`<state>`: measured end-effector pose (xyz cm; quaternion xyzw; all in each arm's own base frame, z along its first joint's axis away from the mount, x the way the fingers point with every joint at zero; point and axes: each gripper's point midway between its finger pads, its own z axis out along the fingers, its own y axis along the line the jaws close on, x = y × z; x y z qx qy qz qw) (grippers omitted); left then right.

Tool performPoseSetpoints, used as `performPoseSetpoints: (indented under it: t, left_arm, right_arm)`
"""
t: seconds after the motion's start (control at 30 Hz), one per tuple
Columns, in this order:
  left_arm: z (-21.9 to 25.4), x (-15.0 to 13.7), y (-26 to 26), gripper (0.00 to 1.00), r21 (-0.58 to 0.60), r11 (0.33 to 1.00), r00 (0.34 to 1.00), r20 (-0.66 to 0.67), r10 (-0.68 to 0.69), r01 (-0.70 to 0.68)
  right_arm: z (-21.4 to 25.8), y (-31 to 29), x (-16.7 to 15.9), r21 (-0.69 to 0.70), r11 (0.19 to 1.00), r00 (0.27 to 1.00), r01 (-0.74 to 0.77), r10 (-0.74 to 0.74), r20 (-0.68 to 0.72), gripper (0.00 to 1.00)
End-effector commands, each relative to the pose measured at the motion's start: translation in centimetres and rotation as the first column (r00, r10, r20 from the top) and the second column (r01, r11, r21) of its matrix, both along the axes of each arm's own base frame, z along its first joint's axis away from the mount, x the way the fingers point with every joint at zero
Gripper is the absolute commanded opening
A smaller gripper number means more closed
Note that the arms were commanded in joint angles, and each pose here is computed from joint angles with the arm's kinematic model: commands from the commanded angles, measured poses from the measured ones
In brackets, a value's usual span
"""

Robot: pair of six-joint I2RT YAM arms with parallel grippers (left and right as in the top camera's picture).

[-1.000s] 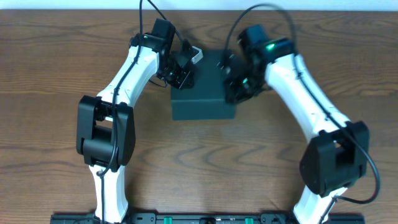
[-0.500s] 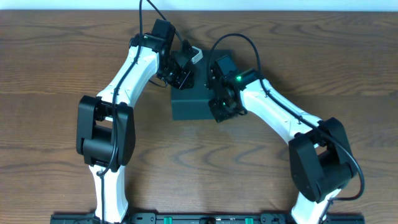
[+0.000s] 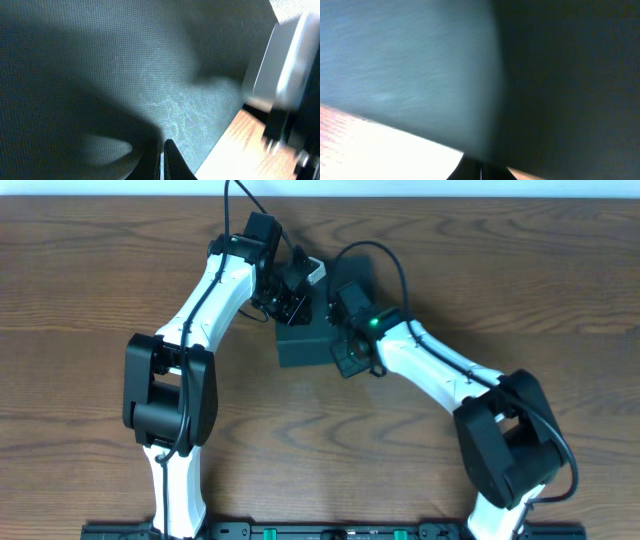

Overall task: Pack container
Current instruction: 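Press down on the closed lid with both grippers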

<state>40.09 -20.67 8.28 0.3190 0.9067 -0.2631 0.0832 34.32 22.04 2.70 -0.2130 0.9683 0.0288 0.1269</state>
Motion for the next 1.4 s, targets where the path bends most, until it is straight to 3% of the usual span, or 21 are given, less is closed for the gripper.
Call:
performPoseSetpoints:
  t: [0.0,0.33,0.43,0.57,0.83,1.17,1.37]
  left_arm:
    - [-1.2,-1.0,0.6,0.06,0.04,0.999,0.999,-0.043,0.001,0.001]
    - [-1.2,-0.9,0.6,0.06,0.041,0.999,0.999,-0.025,-0.021,0.022]
    - [-1.2,-0.9,0.7,0.06,0.04,0.998,0.999,-0.016,-0.04,0.041]
    - [-1.2,-0.9,0.6,0.06,0.037,0.999,0.999,-0.017,-0.04,0.041]
    - [-1.0,-1.1,0.2,0.06,0.011,0.999,0.999,-0.024,-0.043,0.043]
    - [-0.9,-1.4,0.2,0.06,0.007,0.999,0.998,-0.038,-0.044,0.044]
    - [-0.9,-1.4,0.2,0.06,0.007,0.999,0.998,-0.038,-0.044,0.044]
  right_arm:
    - [2.0,1.7,-0.4,0.013,1.0,0.998,-0.015,0.014,0.068,0.02]
    - [0.3,3.2,-2.0,-0.14,0.989,0.951,-0.055,0.095,0.293,0.02]
    - [-0.6,3.1,-2.6,-0.094,0.995,0.945,-0.012,0.042,0.324,0.02]
    - [1.9,3.1,-2.4,-0.033,0.999,0.928,0.009,0.004,0.372,0.02]
    - [0.6,1.2,-2.6,0.139,0.972,0.889,0.187,-0.228,0.397,0.02]
    - [1.8,0.2,0.2,0.22,0.936,0.791,0.275,-0.351,0.501,0.02]
    - [0.7,-0.6,0.8,0.207,0.93,0.787,0.303,-0.366,0.496,0.02]
